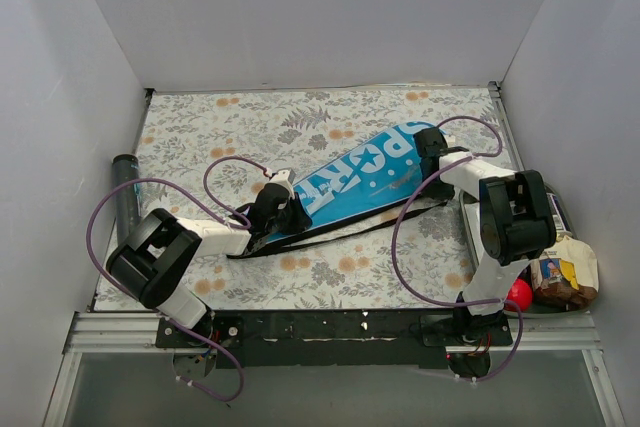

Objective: Pack up the badminton gear

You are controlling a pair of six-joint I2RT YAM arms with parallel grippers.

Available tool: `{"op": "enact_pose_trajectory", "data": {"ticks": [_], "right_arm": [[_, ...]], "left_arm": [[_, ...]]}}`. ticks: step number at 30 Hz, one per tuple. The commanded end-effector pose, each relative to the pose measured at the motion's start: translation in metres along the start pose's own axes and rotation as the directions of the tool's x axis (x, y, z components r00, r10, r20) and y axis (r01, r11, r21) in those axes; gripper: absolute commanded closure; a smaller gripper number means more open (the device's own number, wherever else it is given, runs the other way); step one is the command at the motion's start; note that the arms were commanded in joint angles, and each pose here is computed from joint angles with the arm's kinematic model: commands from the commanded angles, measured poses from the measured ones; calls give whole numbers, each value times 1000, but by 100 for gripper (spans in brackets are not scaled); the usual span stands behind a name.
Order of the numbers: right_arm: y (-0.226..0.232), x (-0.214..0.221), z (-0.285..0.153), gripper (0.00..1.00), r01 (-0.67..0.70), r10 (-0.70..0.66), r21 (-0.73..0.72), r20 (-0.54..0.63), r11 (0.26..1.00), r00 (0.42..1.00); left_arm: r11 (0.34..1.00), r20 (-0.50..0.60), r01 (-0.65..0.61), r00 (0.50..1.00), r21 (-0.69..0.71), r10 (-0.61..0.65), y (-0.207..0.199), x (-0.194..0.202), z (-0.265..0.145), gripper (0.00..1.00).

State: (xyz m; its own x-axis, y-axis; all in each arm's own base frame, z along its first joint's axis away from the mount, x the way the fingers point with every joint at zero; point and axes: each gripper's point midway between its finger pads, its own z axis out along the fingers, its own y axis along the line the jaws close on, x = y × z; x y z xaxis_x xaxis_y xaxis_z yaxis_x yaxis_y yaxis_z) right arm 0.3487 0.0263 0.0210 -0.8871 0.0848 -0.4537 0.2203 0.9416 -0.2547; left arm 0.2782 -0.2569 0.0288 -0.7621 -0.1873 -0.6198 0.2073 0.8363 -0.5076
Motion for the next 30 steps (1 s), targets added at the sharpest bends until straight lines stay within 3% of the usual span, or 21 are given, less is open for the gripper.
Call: {"op": "enact_pose_trajectory", "data": {"ticks": [1,13,22,28,30], "right_arm": [[-7,43,26,57,58,-57,5,-148,998,987],[5,41,43,60,90,-97,-52,-147,995,984],[14,45,49,78,107,-125,-121,-147,987,981],[14,48,50,99,113,-133,-131,-153,985,979],[15,48,49,99,116,-136,-134,-152,984,979]], "left_arm": [[999,-65,-21,998,-50,18,16,21,-3,95],[999,-66,-21,998,-48,18,17,22,-5,95],[999,-60,-25,998,-46,23,16,20,-8,95],[999,-55,-25,998,-42,23,14,18,-8,95],[999,-56,-25,998,-41,23,13,17,-8,95]]}}
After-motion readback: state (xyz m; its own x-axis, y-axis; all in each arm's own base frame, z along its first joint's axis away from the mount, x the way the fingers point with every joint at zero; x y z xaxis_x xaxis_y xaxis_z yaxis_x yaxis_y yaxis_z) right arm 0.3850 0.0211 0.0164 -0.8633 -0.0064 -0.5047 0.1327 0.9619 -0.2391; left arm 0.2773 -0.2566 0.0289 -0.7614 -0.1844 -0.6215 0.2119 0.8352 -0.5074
